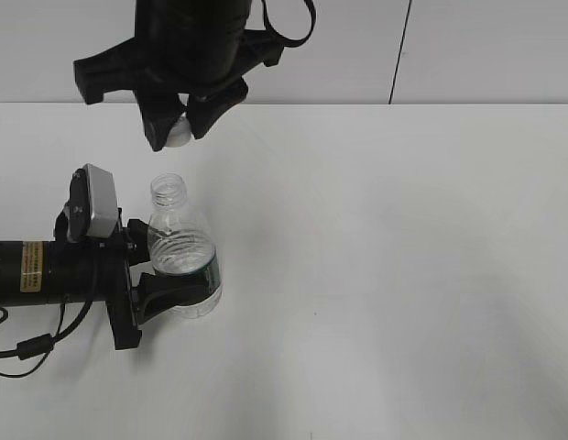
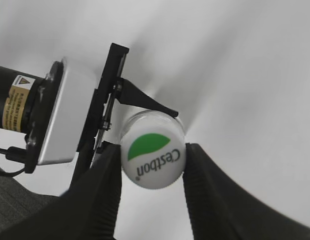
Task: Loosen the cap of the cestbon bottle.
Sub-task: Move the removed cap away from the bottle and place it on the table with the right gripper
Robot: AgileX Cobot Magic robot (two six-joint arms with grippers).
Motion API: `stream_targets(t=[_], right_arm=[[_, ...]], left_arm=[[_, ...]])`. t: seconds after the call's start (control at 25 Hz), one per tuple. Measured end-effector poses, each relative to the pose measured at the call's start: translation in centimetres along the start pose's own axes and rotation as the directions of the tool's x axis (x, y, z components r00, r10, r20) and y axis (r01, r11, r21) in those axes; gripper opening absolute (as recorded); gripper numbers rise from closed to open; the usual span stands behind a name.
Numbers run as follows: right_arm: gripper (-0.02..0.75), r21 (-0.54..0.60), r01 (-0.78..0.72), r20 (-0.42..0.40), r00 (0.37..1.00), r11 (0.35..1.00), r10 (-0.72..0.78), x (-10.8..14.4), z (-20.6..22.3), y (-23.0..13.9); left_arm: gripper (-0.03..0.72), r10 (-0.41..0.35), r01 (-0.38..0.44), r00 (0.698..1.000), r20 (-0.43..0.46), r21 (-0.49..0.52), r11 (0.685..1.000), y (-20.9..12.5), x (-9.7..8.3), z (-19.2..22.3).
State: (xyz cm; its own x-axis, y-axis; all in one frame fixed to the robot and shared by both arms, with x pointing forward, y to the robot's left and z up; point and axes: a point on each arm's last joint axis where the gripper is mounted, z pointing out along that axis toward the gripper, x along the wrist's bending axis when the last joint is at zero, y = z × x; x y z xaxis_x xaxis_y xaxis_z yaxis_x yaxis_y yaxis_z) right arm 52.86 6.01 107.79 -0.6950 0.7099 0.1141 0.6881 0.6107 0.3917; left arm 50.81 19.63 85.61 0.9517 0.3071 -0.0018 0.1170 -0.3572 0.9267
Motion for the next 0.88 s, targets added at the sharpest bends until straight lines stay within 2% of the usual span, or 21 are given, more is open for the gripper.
stream_targets(t=[0.12, 0.4, 0.64, 0.88], right_arm=[[0.298, -0.007, -0.038, 0.016, 0.999, 0.999, 0.038, -1.8, -0.2, 0.2], [0.298, 0.014, -0.164, 0.102, 0.981, 0.986, 0.162, -8.5, -1.1, -1.0], [0.298, 0.082, -0.294, 0.207, 0.940, 0.952, 0.273, -14.5, -2.6, -5.3], [0.298, 0.142, -0.467, 0.276, 0.865, 0.873, 0.418, -19.9, -3.9, -11.0]], left_arm=[[0.384, 0.000, 0.000, 1.000, 0.000, 0.001, 1.000, 0.0, 0.0, 0.0], [0.384, 0.000, 0.000, 1.000, 0.000, 0.001, 1.000, 0.0, 0.0, 0.0], [0.384, 0.000, 0.000, 1.000, 0.000, 0.001, 1.000, 0.0, 0.0, 0.0], [0.384, 0.000, 0.000, 1.000, 0.000, 0.001, 1.000, 0.0, 0.0, 0.0]])
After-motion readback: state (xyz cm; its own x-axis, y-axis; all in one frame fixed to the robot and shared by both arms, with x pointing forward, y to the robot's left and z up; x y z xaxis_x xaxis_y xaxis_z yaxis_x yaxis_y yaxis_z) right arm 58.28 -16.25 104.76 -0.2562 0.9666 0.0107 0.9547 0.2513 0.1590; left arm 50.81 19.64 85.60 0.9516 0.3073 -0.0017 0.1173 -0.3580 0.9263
